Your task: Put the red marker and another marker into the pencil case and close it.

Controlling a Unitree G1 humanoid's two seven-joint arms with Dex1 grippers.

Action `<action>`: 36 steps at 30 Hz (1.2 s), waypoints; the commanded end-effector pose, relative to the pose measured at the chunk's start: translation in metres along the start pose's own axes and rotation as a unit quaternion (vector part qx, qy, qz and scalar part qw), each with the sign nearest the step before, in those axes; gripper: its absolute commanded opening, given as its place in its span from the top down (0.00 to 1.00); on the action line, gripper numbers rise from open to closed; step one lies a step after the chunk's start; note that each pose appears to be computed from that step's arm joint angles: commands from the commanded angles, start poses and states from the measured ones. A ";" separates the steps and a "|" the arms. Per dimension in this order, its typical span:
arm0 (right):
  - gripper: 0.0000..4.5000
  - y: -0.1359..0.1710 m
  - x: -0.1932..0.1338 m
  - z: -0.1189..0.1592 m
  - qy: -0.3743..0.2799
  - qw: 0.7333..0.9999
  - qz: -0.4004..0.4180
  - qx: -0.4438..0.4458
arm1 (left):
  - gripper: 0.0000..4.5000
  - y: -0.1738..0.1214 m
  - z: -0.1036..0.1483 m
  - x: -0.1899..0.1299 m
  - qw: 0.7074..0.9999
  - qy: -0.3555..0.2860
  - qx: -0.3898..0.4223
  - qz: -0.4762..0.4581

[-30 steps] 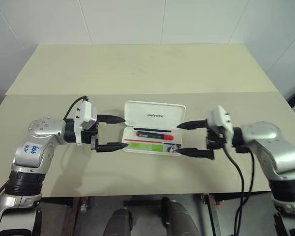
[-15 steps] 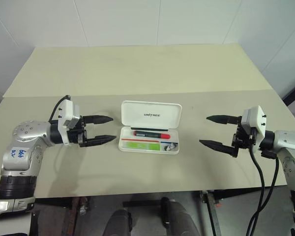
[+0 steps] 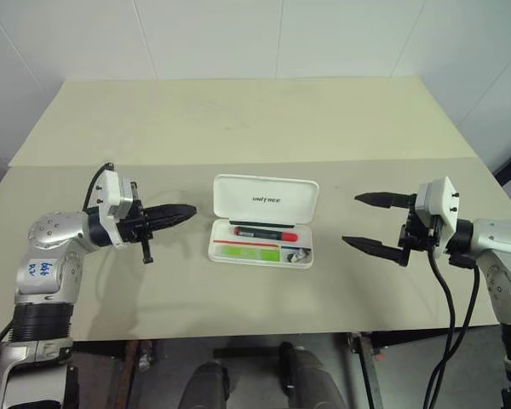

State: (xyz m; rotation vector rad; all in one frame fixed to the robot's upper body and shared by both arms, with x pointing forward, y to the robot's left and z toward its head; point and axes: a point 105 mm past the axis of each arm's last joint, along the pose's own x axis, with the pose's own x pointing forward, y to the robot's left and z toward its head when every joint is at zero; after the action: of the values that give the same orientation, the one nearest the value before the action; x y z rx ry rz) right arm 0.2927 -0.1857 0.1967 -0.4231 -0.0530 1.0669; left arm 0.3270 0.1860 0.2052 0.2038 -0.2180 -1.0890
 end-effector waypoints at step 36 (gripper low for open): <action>0.00 0.010 0.008 0.011 -0.022 1.000 -0.009 -0.014 | 0.99 0.012 -0.021 0.045 0.988 0.095 0.086 -0.082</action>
State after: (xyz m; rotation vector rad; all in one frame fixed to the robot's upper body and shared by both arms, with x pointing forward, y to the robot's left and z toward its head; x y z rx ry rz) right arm 0.2881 -0.1737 0.1921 -0.4164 -0.0566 1.0566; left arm 0.3702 0.1568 0.1840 0.4199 -0.0887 -1.1608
